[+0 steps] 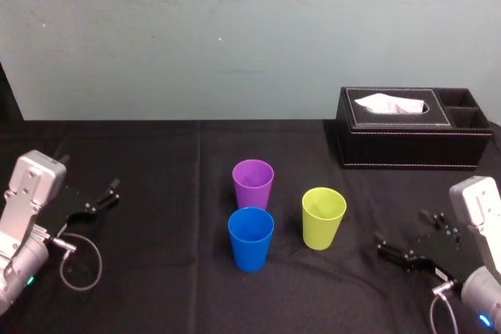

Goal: Stack the three plastic cups sequentially using one hand.

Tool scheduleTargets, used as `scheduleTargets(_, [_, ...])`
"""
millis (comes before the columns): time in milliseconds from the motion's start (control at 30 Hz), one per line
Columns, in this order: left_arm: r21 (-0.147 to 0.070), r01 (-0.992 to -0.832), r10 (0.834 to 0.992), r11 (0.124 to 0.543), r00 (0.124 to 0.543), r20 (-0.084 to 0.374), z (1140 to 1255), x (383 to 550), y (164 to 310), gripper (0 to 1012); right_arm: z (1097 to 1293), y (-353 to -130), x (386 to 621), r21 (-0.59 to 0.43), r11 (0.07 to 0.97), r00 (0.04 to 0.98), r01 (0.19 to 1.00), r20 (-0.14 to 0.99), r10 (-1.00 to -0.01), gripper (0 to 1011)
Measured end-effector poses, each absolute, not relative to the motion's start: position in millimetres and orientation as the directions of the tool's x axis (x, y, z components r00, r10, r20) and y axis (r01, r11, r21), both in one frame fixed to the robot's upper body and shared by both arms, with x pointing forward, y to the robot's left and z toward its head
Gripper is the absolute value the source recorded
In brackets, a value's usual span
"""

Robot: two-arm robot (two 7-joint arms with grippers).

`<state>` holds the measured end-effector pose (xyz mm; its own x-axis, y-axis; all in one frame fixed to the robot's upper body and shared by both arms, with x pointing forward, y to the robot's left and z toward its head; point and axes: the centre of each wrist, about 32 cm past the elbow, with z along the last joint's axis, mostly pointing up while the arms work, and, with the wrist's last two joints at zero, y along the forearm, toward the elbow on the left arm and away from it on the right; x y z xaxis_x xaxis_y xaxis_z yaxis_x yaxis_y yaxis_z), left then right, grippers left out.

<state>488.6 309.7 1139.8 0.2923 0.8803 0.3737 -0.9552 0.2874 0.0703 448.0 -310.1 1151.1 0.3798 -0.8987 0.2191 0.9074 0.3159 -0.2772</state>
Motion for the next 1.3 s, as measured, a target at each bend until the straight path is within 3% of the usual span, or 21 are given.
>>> scheduleTargets(333, [0.070, -0.955, 0.880, 0.287, 0.292, 0.374, 1139.8, 488.6, 309.7, 1000, 1150.8, -301, 433, -0.346, 0.454, 0.495, 0.821, 0.035, -0.868, 1004])
scheduleTargets(800, [0.070, -0.955, 0.880, 0.287, 0.292, 0.374, 1139.8, 488.6, 309.7, 1000, 1160.0, -270, 446, -0.332, 0.510, 0.557, 0.794, 0.061, -0.828, 1004])
scheduleTargets(1300, [0.070, -0.955, 0.880, 0.287, 0.292, 0.374, 1139.8, 488.6, 309.7, 1000, 1157.1, -254, 455, -0.303, 0.479, 0.517, 0.824, 0.056, -0.854, 1004])
